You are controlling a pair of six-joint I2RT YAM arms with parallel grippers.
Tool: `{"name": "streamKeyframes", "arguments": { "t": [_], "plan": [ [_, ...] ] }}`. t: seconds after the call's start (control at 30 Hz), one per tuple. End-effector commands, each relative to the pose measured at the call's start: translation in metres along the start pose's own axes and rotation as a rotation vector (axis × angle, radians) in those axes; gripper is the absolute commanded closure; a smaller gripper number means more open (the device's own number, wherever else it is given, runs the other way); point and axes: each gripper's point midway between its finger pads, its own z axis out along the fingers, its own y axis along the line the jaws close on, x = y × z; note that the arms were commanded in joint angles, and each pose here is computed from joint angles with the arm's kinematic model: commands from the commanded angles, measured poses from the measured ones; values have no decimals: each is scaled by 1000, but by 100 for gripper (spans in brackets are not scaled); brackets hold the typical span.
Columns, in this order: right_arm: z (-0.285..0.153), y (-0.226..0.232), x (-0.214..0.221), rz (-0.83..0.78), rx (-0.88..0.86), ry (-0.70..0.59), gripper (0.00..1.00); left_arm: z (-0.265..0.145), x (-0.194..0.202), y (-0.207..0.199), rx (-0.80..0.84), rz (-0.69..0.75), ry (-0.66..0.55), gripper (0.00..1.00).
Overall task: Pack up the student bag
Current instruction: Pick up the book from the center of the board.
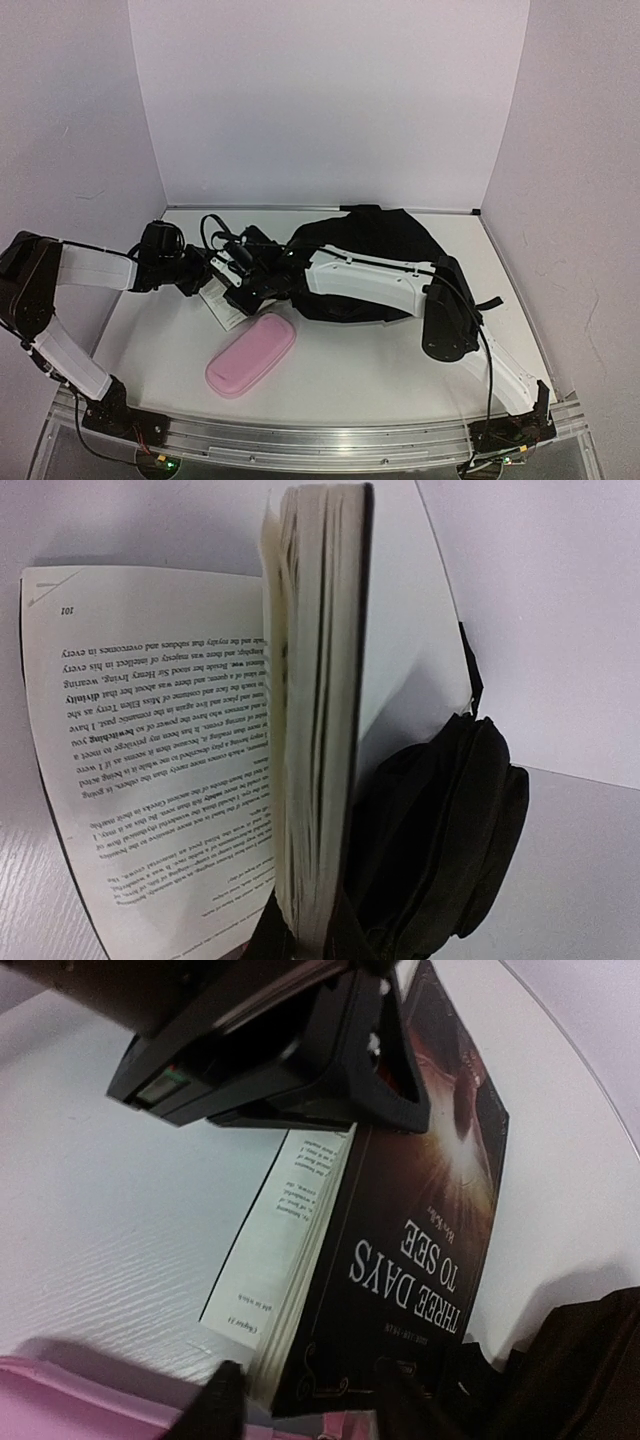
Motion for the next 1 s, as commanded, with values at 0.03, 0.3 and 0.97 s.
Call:
{"name": "streamKeyframes", "arguments": {
  "t": [0.03,0.3,0.97],
  "plan": [
    [-123,-18,-82,178,-176,-210,11,-53,-20,-74,161,208,-118,100],
    [-220,-85,-84,338,-263,-301,2,-115,4,-145,364,485,-54,100],
    [-234,-88,-22,622,-731,-184,2,-188,121,-228,839,862,348,100]
  ]
}}
